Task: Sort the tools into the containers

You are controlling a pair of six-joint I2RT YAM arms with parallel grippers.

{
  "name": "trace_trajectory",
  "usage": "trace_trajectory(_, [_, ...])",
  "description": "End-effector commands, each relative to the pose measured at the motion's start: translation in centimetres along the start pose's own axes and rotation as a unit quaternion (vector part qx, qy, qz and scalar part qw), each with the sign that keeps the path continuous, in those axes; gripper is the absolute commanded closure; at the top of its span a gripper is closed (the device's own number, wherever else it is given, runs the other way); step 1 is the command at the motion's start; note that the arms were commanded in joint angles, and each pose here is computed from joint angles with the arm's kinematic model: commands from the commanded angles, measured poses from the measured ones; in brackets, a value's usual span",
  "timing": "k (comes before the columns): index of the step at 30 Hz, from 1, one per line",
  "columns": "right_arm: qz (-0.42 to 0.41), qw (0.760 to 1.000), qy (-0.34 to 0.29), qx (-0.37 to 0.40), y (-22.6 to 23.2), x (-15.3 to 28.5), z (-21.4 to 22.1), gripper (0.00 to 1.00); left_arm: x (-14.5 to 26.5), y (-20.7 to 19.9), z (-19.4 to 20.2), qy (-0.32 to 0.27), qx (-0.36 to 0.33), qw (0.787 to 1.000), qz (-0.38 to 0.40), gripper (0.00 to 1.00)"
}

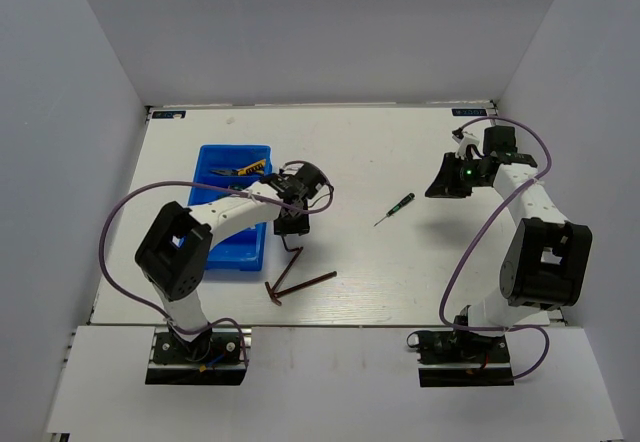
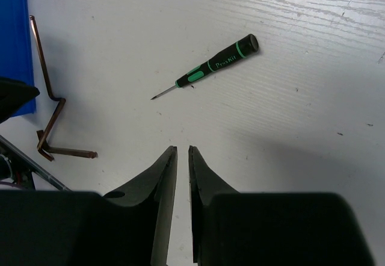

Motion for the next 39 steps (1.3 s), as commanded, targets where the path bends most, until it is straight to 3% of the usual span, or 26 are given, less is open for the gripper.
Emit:
trace_trajectory(1, [-0.005,1.000,-0.002,-0.002,0.2,0.1,-0.2,0.80,-0.4,-0.3,-0.8,-0.029,0.045,0.998,-0.013,0.52])
trace_trajectory(16, [-0.009,1.000,0.001,-0.007,0.1,0.1,-0.1,0.79,-1.8,1.5,0.8,-0.035,0.113,0.992,-0.054,0.55])
trace_trajectory(25, [-0.010,1.000,0.000,-0.009,0.1,0.2,-0.2,0.79,-3.2,1.3,1.3,-0.024,0.113,0.991,-0.063,0.63])
trace_trajectory(39, [-0.012,1.000,0.000,-0.011,0.1,0.2,-0.3,0.78,-4.7,1.3,2.8,0.000,0.110,0.992,-0.066,0.68])
Point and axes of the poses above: each gripper's point midway between its finger pads, its own x axis back along the fingers, its own y axis along the line the jaws close on, z = x × y, the point moved 6 cm from there along x, back along the fingers, and after that the axes turned 13 degrees about -x, right-handed, at the moved point
